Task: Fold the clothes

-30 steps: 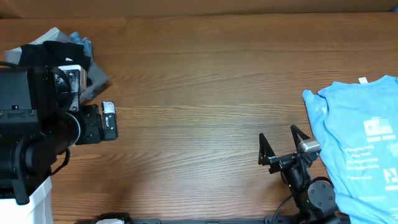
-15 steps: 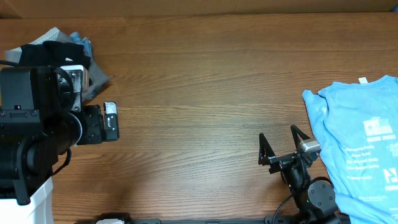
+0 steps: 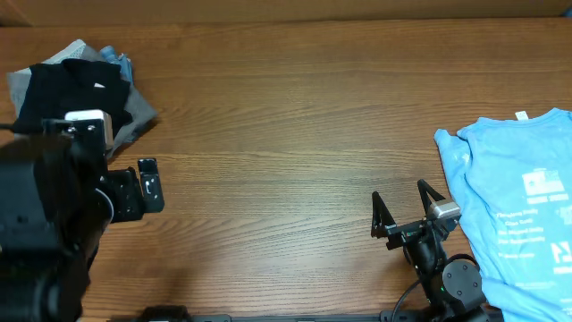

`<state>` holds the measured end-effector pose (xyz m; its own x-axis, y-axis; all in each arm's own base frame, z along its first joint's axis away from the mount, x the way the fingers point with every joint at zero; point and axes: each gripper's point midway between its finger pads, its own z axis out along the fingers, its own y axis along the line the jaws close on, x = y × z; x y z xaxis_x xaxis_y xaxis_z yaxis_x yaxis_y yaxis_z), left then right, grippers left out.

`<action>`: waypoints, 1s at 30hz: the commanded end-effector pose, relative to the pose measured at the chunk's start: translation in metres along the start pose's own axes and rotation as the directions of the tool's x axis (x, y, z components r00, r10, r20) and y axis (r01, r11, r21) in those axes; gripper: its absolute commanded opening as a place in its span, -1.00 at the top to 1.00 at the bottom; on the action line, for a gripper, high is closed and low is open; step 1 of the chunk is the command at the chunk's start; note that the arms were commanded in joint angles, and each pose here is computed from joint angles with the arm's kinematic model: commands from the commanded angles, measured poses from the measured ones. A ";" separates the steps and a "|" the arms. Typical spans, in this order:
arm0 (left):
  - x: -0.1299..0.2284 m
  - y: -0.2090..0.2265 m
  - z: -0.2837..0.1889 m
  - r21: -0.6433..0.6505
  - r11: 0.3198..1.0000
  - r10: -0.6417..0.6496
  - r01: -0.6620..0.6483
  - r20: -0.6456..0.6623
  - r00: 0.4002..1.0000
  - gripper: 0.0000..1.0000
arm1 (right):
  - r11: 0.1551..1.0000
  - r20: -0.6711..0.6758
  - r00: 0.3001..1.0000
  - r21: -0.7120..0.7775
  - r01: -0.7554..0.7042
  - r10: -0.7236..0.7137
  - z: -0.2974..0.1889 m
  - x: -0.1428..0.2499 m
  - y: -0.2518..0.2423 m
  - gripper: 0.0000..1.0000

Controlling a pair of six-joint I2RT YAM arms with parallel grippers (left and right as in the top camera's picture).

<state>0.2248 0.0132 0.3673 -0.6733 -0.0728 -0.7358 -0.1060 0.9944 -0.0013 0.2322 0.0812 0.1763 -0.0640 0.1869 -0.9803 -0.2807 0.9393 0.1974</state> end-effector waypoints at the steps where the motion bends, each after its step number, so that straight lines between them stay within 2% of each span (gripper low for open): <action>1: 0.004 0.001 0.016 -0.014 0.999 0.048 -0.047 0.065 0.997 -1.00 | 1.000 0.003 1.000 0.000 0.000 0.000 0.000 0.002 -0.001 -1.00; 6: 0.003 -0.001 0.039 -0.016 0.997 0.075 -0.073 0.232 0.970 -1.00 | 1.000 0.003 1.000 0.000 0.000 0.000 0.000 0.002 -0.001 -1.00; 11: 0.015 -0.002 0.050 -0.014 0.998 0.065 -0.065 0.373 0.926 -1.00 | 1.000 0.003 1.000 0.000 0.000 0.000 0.000 0.002 -0.001 -1.00; 30: 0.100 -0.004 0.086 0.010 0.997 0.055 -0.075 0.584 0.810 -1.00 | 1.000 0.003 1.000 0.000 0.000 0.000 0.000 0.002 -0.001 -1.00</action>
<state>0.2202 0.0135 0.2476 -0.1365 0.0276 -0.9902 -0.0740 0.9965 0.0380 0.2320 0.0818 0.1761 -0.0655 0.1868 -0.9802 -0.2838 0.9383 0.1977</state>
